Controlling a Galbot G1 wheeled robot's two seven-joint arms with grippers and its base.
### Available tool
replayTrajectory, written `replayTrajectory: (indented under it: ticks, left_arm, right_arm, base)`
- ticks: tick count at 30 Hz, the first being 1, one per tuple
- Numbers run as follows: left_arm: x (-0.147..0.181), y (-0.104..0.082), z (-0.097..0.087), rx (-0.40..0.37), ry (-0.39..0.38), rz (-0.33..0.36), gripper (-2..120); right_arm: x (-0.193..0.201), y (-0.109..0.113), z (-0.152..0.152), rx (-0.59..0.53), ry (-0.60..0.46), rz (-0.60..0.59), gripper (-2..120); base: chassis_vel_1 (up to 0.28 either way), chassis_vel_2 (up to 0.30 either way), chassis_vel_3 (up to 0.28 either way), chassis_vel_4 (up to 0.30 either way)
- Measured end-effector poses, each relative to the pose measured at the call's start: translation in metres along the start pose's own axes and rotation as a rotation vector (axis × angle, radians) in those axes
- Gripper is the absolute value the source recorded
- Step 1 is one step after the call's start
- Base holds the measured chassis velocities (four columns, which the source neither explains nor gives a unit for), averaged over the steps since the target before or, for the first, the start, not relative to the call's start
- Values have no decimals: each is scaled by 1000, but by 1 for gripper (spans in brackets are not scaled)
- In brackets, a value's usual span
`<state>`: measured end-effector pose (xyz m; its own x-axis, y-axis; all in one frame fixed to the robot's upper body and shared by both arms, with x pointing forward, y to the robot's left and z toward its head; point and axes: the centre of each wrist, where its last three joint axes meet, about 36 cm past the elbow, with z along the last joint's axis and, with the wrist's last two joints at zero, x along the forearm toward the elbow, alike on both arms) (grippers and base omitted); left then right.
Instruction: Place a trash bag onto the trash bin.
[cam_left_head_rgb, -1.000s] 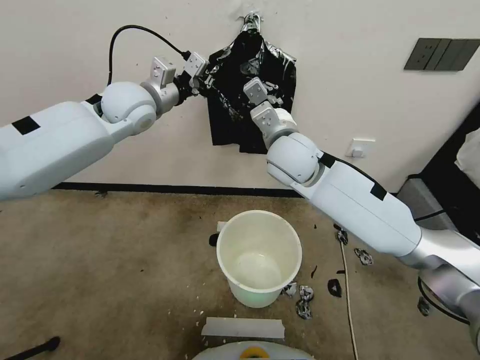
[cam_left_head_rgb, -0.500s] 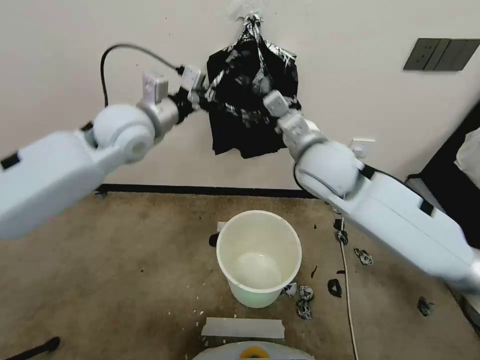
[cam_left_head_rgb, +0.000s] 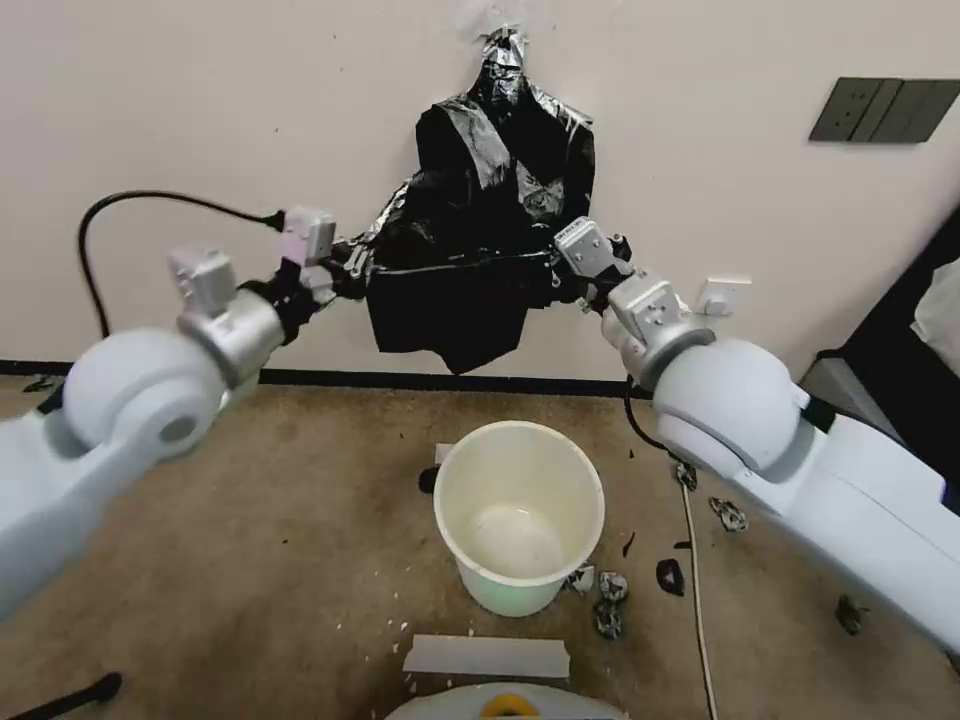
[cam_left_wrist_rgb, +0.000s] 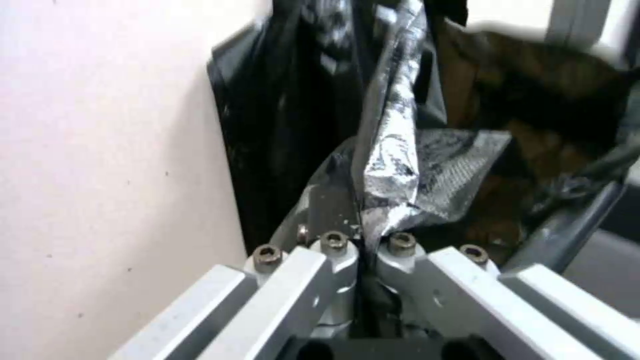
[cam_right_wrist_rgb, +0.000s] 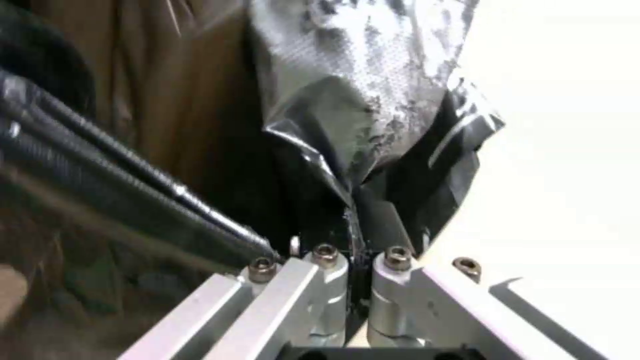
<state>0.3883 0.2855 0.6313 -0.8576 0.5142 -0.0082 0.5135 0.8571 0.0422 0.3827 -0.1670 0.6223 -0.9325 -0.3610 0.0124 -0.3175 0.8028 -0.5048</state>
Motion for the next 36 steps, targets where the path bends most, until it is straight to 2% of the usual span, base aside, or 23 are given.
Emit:
replayTrajectory:
  ticks: [4, 6, 7, 9, 11, 14, 15, 17, 19, 22, 24, 26, 32, 36]
  left_arm:
    - [15, -12, 2, 54, -23, -5, 0]
    - [25, -21, 5, 113, -29, -10, 0]
    - [25, -21, 5, 113, -29, -10, 0]
    - [34, -30, 7, 182, -32, -15, 0]
    - [36, -32, 8, 199, -30, -16, 0]
    - [50, -48, 12, 294, -20, -16, 0]
    - [50, -48, 12, 294, -20, -16, 0]
    - [63, -60, 20, 373, 10, -30, 0]
    - [66, -62, 24, 397, 24, -41, 0]
    - [73, -67, 38, 492, 78, -76, 0]
    - [74, -68, 40, 511, 86, -81, 0]
    - [76, -74, 49, 571, 107, -97, 0]
    - [77, -84, 61, 654, 149, -100, 0]
    - [77, -87, 64, 681, 169, -97, 0]
  right_arm:
    - [25, -6, 6, -19, 10, -20, 0]
    - [44, -8, 8, -33, 20, -46, 0]
    - [44, -8, 8, -33, 20, -46, 0]
    - [59, -11, 3, -47, 13, -62, 0]
    - [62, -12, 1, -48, 9, -64, 0]
    - [72, -18, -4, -49, 8, -77, 0]
    - [72, -18, -4, -49, 8, -77, 0]
    - [76, -23, 0, -53, 54, -95, 0]
    - [77, -24, 2, -56, 70, -98, 0]
    - [82, -24, 12, -66, 116, -109, 0]
    - [82, -24, 14, -66, 125, -110, 0]
    - [87, -25, 21, -57, 158, -123, 0]
    - [93, -23, 33, -48, 218, -143, 0]
    - [96, -21, 38, -47, 247, -156, 0]
  base:
    - [0, 0, 0, 0]
    - [0, 0, 0, 0]
    - [0, 0, 0, 0]
    - [0, 0, 0, 0]
    - [0, 0, 0, 0]
    - [0, 0, 0, 0]
    - [0, 0, 0, 0]
    - [0, 0, 0, 0]
    - [0, 0, 0, 0]
    - [0, 0, 0, 0]
    - [0, 0, 0, 0]
    - [0, 0, 0, 0]
    - [0, 0, 0, 0]
    - [0, 0, 0, 0]
